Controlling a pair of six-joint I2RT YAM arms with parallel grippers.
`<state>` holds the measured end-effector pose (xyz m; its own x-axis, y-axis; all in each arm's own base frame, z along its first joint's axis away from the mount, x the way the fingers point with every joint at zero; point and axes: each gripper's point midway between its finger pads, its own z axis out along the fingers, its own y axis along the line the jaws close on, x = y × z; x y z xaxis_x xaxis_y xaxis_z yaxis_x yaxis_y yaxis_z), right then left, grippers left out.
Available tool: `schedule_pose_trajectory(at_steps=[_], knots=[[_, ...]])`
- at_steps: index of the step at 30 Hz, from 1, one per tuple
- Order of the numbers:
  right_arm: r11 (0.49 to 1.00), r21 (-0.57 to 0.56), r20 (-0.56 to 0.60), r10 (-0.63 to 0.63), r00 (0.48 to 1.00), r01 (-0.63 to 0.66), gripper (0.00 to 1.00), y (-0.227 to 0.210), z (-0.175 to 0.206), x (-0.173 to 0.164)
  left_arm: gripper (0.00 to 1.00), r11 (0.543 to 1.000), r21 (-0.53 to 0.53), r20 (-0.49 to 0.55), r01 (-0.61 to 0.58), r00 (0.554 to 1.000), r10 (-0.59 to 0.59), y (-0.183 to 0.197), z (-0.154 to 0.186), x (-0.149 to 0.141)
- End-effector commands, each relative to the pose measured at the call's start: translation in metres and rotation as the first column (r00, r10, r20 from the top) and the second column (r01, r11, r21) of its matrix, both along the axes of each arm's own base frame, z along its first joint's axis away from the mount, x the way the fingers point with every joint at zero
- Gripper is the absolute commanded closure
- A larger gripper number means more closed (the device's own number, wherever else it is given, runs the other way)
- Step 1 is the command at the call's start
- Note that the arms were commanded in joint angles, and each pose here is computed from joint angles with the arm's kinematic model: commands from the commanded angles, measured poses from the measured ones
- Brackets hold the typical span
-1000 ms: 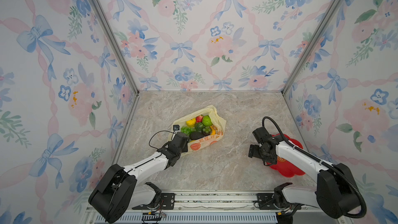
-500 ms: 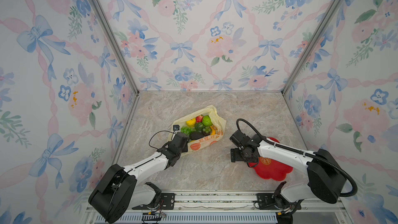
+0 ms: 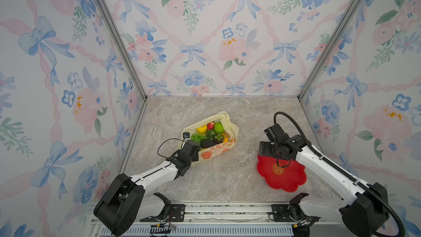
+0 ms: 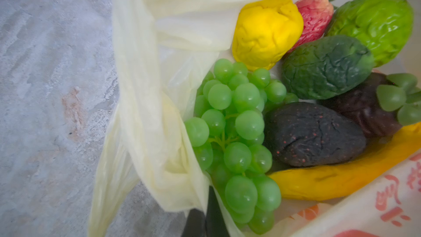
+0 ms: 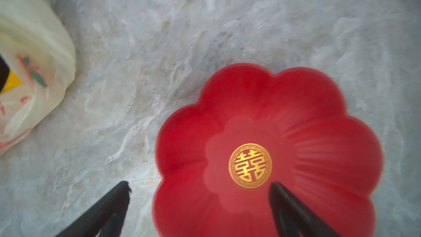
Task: Take fruits out of the plastic bag
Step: Move the plate to the center of the table.
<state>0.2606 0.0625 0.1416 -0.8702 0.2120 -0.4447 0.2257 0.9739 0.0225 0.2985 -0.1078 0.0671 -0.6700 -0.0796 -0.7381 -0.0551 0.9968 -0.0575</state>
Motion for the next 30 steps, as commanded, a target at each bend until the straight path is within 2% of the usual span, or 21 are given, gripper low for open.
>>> schedule_pose_trajectory(at_steps=[1,4,7,11,15,18,22,30], knots=[[0.997,-0.029,-0.001,-0.066,0.998,0.066,0.01,-0.046,0.002,0.002,1.00,1.000,0.013,0.010,0.013,1.000,-0.013,0.000,0.000,-0.001],[0.980,0.042,-0.010,-0.195,0.981,0.195,0.01,-0.079,-0.005,0.010,1.00,1.000,0.012,0.012,0.013,1.000,-0.013,0.000,0.001,-0.001],[0.940,0.123,-0.058,-0.314,0.948,0.319,0.01,-0.107,-0.019,0.011,1.00,1.000,0.013,0.011,0.013,1.000,-0.013,0.000,0.000,-0.002],[0.869,0.164,-0.114,-0.453,0.884,0.467,0.03,-0.140,-0.041,0.004,1.00,1.000,0.012,0.013,0.014,1.000,-0.014,0.000,0.001,-0.001],[0.797,0.229,-0.127,-0.546,0.828,0.560,0.03,-0.156,-0.055,-0.002,1.00,1.000,0.013,0.014,0.013,1.000,-0.013,0.001,0.001,-0.002],[0.770,0.264,-0.137,-0.567,0.812,0.581,0.03,-0.155,-0.065,-0.004,1.00,1.000,0.010,0.015,0.014,1.000,-0.014,0.000,0.002,-0.001],[0.757,0.333,-0.164,-0.540,0.825,0.562,0.03,-0.140,-0.077,-0.001,1.00,1.000,0.012,0.014,0.014,1.000,-0.014,0.000,0.001,-0.001],[0.806,0.336,-0.191,-0.448,0.873,0.487,0.03,-0.102,-0.086,-0.005,1.00,1.000,0.020,0.010,0.012,1.000,-0.012,0.000,0.000,0.000]])
